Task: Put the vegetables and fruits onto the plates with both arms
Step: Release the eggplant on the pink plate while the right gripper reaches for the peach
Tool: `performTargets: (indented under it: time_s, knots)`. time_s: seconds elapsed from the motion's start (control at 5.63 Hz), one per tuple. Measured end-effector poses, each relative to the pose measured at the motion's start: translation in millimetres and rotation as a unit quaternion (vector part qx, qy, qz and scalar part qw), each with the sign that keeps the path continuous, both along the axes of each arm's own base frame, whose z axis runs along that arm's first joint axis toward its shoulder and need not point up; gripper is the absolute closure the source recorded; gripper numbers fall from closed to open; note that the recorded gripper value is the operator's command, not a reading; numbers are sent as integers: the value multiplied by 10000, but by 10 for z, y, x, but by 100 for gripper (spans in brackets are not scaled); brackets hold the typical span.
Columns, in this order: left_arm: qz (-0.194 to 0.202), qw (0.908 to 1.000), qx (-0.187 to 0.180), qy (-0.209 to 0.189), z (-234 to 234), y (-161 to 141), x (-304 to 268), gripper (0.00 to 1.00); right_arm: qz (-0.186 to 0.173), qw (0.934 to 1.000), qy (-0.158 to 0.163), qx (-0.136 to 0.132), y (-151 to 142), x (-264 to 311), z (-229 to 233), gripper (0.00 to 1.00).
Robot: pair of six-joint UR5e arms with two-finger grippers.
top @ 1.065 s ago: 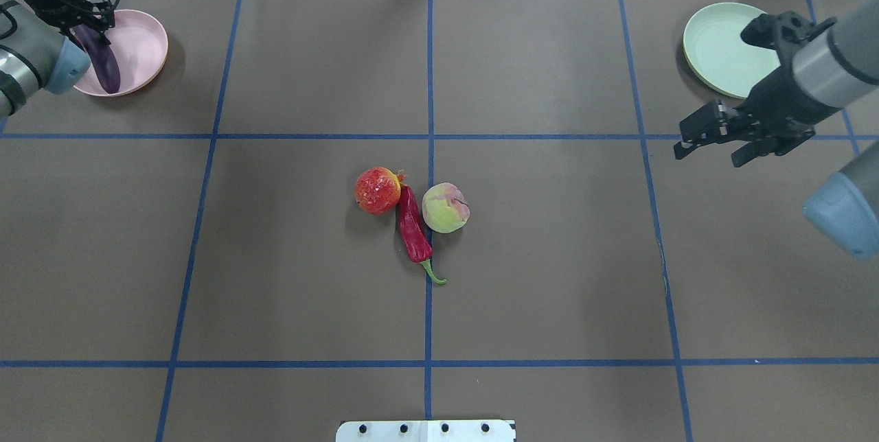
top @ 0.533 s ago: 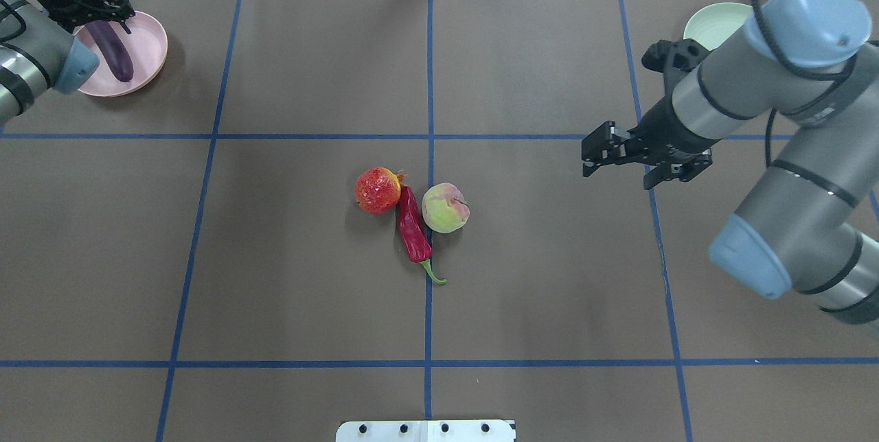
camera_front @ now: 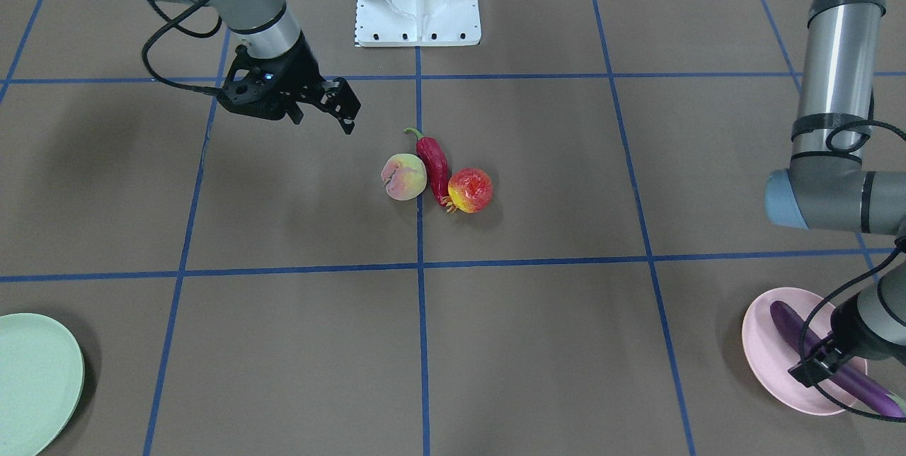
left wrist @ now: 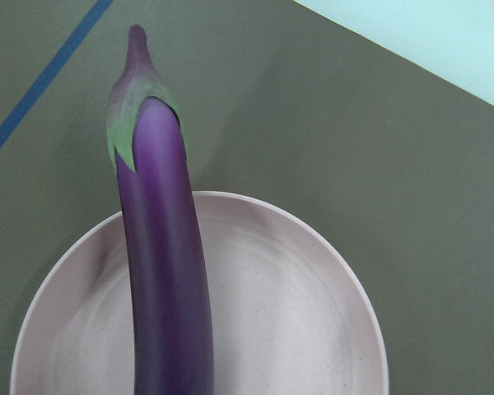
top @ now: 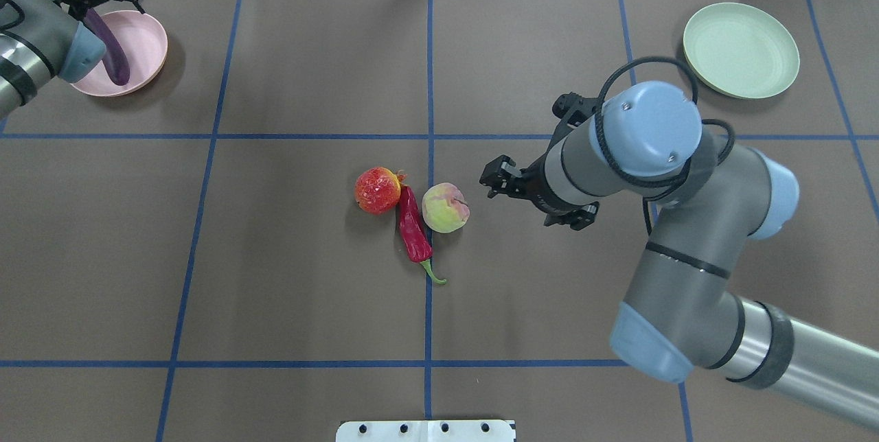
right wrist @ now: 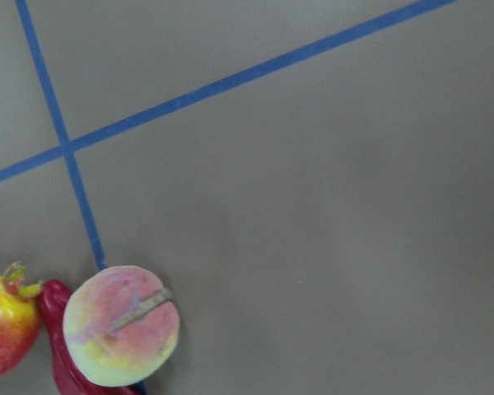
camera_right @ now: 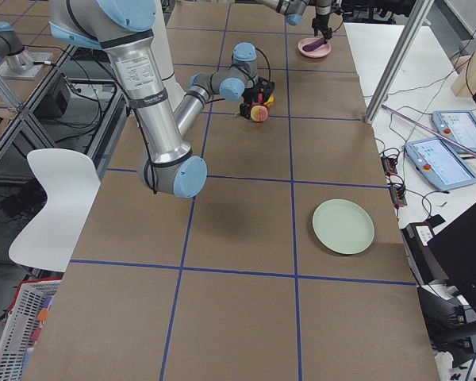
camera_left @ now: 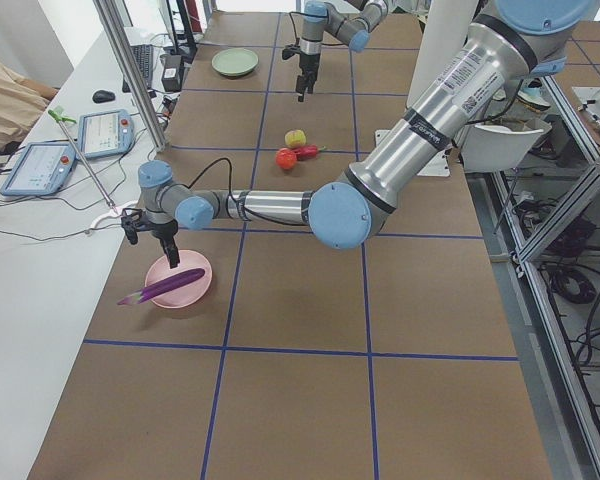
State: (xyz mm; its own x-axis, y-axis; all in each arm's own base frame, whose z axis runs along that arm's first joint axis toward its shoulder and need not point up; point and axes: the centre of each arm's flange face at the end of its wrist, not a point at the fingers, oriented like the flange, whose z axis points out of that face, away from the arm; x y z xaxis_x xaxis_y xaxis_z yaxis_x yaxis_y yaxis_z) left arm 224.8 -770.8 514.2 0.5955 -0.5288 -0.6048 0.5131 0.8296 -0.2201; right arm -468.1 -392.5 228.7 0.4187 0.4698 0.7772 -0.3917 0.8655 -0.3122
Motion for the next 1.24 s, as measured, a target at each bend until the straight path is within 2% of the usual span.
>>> performTargets:
  time_s: [0.18, 0.53, 0.89, 1.07, 1.24]
  knots:
    - [-23, 10000, 24, 29, -45, 14, 7, 0, 692, 9961, -309, -447, 104, -348, 38, 0]
    - [-118, 9999, -8, 78, -101, 24, 30, 0, 1609, 9780, -626, -1169, 171, -760, 94, 1]
    - [-164, 9998, -14, 107, -134, 46, 47, 0, 2173, 9616, -748, -1503, 75, -956, 48, 2]
    - [-163, 9998, -15, 110, -129, 58, 55, 0, 2337, 9559, -786, -1596, 35, -1024, 18, 2]
    - [-162, 9998, -10, 118, -141, 64, 71, 0, 2436, 9533, -766, -1615, 11, -1058, 42, 2]
